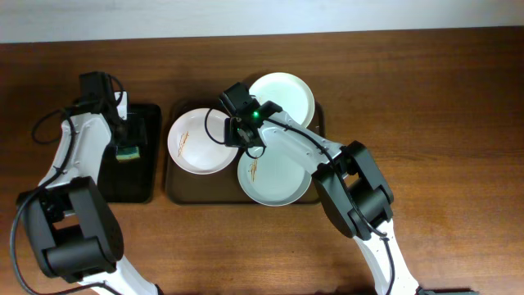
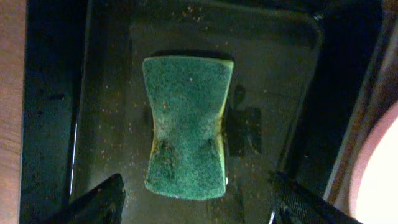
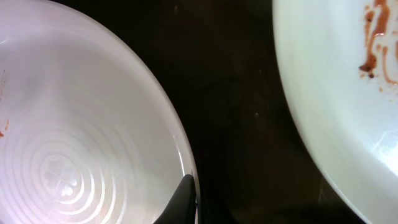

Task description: Clean dirty plates on tray and stack at the side

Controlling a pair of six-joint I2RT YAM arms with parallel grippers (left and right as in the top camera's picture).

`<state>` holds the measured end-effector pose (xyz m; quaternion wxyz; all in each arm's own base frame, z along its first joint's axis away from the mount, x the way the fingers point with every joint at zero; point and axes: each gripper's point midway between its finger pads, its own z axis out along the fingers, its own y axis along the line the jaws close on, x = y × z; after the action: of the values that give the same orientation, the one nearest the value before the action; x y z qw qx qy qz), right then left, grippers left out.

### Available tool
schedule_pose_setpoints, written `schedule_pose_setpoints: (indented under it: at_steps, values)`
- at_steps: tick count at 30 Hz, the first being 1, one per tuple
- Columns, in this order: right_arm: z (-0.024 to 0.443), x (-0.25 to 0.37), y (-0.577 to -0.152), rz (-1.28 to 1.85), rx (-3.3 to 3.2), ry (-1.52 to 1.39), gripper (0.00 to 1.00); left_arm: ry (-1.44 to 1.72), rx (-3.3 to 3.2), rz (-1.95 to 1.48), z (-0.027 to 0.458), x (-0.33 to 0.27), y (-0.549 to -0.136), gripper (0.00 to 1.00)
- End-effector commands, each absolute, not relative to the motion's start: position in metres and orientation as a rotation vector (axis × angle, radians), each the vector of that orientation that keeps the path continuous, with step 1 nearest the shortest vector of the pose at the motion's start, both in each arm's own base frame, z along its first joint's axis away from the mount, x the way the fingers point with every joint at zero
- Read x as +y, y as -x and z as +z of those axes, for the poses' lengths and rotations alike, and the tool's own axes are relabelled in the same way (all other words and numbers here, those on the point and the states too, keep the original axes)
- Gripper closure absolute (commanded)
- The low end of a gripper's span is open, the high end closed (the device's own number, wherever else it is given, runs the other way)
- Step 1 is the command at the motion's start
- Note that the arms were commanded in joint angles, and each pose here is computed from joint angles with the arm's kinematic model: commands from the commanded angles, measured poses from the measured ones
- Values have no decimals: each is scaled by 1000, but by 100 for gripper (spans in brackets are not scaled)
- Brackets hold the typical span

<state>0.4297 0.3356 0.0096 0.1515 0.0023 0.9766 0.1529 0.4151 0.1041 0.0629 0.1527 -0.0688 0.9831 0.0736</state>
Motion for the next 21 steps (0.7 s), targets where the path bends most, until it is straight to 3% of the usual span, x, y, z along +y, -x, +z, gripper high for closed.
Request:
schedule_pose_setpoints:
  at_steps: [1,10,13,15,21]
  values:
    - [-3,340,-423,415,2823,7,96,219,2821,256,46,111,-412,32]
    - [-3,340,-423,415,2823,7,96,223,2835,280,11,115,-417,37]
    - [-3,340,-423,416,2823,7,96,223,2837,280,0,116,-420,42]
    - [-3,340,-423,416,2823,7,96,229,2830,280,-3,116,-422,51]
    - [-3,340,-423,416,2823,7,96,280,2788,262,5,117,-433,51]
